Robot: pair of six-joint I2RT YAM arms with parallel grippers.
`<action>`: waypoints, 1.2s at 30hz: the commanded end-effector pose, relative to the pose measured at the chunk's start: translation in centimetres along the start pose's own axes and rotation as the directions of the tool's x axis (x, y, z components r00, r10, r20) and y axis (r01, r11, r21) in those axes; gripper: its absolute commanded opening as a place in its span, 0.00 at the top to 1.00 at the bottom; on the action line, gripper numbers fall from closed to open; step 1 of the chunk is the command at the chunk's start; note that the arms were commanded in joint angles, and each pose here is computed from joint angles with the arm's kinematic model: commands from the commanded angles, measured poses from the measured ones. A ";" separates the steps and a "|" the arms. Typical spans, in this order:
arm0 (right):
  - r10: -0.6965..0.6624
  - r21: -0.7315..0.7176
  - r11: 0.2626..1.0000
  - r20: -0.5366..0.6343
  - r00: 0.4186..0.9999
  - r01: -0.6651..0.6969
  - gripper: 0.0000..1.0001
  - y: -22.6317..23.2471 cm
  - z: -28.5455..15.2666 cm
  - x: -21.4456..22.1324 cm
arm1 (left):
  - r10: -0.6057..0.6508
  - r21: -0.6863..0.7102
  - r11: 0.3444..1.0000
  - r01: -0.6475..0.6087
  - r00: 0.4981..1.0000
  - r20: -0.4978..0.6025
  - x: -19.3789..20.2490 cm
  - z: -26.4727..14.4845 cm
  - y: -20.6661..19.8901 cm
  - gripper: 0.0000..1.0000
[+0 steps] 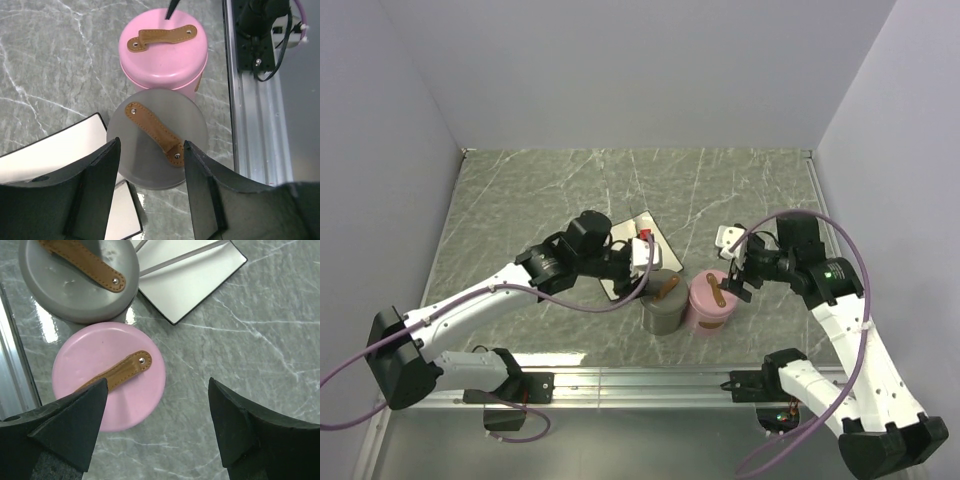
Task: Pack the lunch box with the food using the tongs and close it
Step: Adjust the packing box at the center of the board.
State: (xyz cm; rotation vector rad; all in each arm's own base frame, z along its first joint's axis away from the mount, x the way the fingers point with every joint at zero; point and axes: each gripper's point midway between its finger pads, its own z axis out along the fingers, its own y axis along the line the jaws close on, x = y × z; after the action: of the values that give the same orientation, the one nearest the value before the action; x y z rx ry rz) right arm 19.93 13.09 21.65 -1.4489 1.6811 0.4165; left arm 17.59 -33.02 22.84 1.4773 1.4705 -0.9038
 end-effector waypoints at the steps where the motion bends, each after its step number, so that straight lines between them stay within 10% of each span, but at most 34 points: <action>1: 0.009 0.086 0.996 -0.013 1.000 -0.008 0.12 -1.1 0.0 -0.1 | 0.112 -0.021 0.993 -0.112 0.993 0.021 -1.2 0.8 0.2 0.41; 18: 0.011 0.006 1.000 -0.106 0.994 -0.010 0.13 1.9 3.0 3.6 | 0.117 0.082 0.991 -0.106 0.982 -0.148 6.2 3.5 -1.9 0.43; 36: 0.022 0.146 0.988 0.149 0.989 -0.044 0.09 -1.0 -2.1 -6.2 | 0.044 -0.036 0.999 -0.041 0.995 0.088 -4.8 -1.7 -0.2 0.34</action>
State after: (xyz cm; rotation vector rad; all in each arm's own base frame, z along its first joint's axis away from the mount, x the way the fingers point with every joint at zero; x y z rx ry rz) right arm 19.98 14.52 23.59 -1.3369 1.6736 0.3732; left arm 16.60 -33.89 21.90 1.5518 1.4653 -0.8642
